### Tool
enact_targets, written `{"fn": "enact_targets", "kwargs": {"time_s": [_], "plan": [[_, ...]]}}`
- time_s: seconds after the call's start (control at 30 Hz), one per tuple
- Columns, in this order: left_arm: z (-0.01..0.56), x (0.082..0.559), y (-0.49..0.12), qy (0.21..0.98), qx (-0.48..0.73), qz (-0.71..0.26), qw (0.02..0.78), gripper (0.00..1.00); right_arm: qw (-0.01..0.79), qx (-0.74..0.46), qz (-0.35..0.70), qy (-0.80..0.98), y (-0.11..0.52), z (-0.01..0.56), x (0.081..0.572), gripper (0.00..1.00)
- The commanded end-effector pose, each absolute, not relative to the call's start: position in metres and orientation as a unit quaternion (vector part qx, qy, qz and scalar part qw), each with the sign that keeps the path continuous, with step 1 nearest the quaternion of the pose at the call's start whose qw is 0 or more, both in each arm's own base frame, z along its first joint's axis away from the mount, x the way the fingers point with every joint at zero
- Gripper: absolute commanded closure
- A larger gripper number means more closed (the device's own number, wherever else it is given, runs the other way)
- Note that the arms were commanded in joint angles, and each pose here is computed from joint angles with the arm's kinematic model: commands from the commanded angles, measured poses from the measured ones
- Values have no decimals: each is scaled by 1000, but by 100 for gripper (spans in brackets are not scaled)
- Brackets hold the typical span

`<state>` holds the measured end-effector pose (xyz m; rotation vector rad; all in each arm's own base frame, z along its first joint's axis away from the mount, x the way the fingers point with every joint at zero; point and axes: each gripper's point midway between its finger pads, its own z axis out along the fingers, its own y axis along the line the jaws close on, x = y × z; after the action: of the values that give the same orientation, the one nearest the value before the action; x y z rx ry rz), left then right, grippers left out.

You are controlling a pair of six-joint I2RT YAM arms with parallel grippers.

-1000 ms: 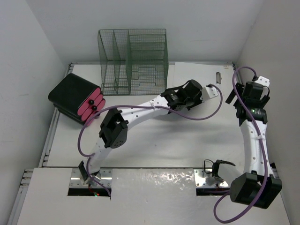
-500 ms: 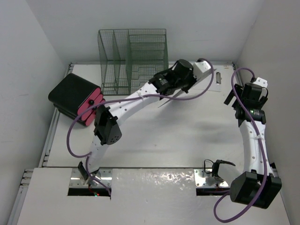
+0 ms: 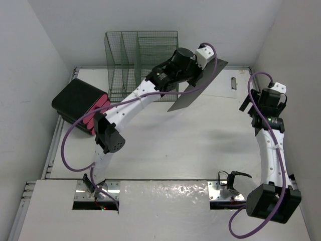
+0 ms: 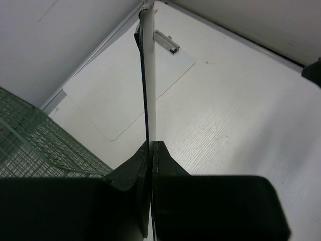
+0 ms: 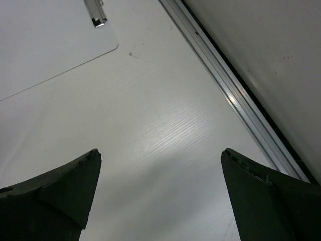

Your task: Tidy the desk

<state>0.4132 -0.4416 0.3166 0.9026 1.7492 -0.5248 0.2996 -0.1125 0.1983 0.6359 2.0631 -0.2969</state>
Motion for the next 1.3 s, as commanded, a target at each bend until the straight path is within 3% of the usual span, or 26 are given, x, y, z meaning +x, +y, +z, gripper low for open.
{"fn": "enact_targets", "kwargs": {"time_s": [0.0, 0.37, 0.6, 0.9, 1.07, 1.27], "plan": [[427, 397, -432, 660, 349, -269, 608, 100, 482, 263, -117, 828, -114, 207, 306, 1], [580, 370, -350, 566, 269, -244, 740, 100, 473, 262, -105, 835, -111, 192, 311, 1], [655, 377, -216, 535, 135, -114, 826, 100, 473, 262, -83, 837, -104, 184, 317, 1], [646, 419, -75, 555, 43, -8, 831, 100, 474, 261, -56, 839, -96, 179, 324, 1], [606, 456, -34, 584, 39, -8, 810, 100, 472, 258, -53, 842, -96, 178, 326, 1], [583, 484, -29, 596, 44, -22, 801, 100, 469, 257, -58, 843, -97, 174, 325, 1]]}}
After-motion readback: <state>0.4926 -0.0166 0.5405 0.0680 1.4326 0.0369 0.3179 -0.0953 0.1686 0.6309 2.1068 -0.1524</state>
